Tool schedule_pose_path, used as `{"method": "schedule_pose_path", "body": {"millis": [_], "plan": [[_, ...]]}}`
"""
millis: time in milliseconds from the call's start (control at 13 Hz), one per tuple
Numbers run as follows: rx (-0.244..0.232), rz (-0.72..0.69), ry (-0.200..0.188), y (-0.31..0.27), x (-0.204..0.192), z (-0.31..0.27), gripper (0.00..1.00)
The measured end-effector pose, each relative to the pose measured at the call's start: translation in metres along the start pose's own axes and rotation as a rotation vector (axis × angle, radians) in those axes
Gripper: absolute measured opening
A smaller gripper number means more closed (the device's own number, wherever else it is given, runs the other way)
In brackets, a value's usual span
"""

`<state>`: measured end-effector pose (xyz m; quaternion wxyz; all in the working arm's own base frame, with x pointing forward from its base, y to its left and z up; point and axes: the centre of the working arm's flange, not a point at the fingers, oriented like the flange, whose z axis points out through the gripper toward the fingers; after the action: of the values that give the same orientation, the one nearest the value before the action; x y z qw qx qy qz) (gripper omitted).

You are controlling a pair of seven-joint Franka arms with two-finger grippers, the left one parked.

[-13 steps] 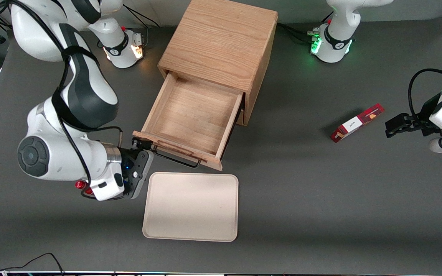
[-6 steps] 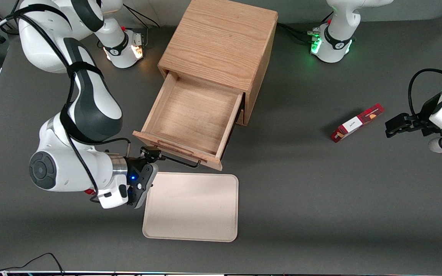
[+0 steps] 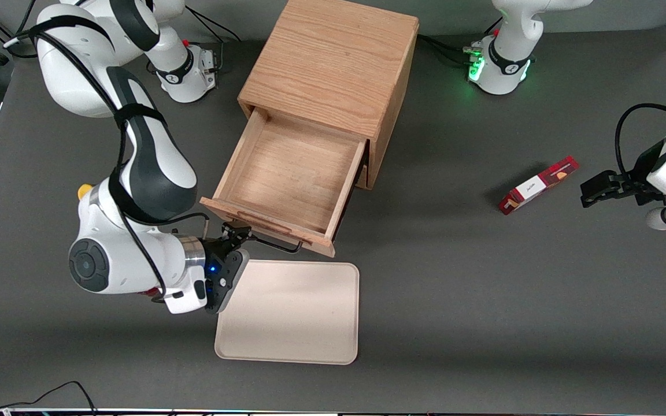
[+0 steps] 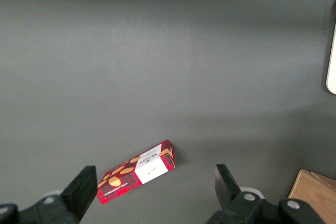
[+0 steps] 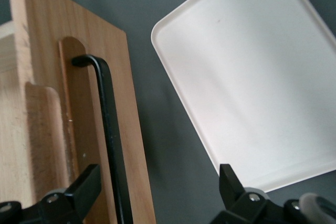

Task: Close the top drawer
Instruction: 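Push the drawer front with the right gripper into the cabinet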

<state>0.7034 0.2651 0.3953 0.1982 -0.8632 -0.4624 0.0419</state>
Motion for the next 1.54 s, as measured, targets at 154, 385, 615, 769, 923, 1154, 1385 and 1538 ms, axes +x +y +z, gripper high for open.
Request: {"method": "schedule_pose_path", "body": {"millis": [154,385,615,769,923,1154,1385,1538], "plan": [[0.036,0.007,-0.008,0.0,-0.001,0.014,1.0],[0.053,0.013,-0.024,0.001,-0.003,0.025,1.0],[0.055,0.011,-0.03,0.0,-0.002,0.029,1.0],[0.052,0.007,-0.041,-0.002,-0.001,0.032,1.0],[0.035,-0.005,-0.07,-0.01,0.003,0.04,1.0],[0.04,-0.027,-0.084,-0.026,0.013,0.047,1.0],[0.053,-0.045,-0.098,-0.042,0.014,0.051,1.0],[0.055,-0.058,-0.101,-0.057,0.015,0.057,1.0]]}}
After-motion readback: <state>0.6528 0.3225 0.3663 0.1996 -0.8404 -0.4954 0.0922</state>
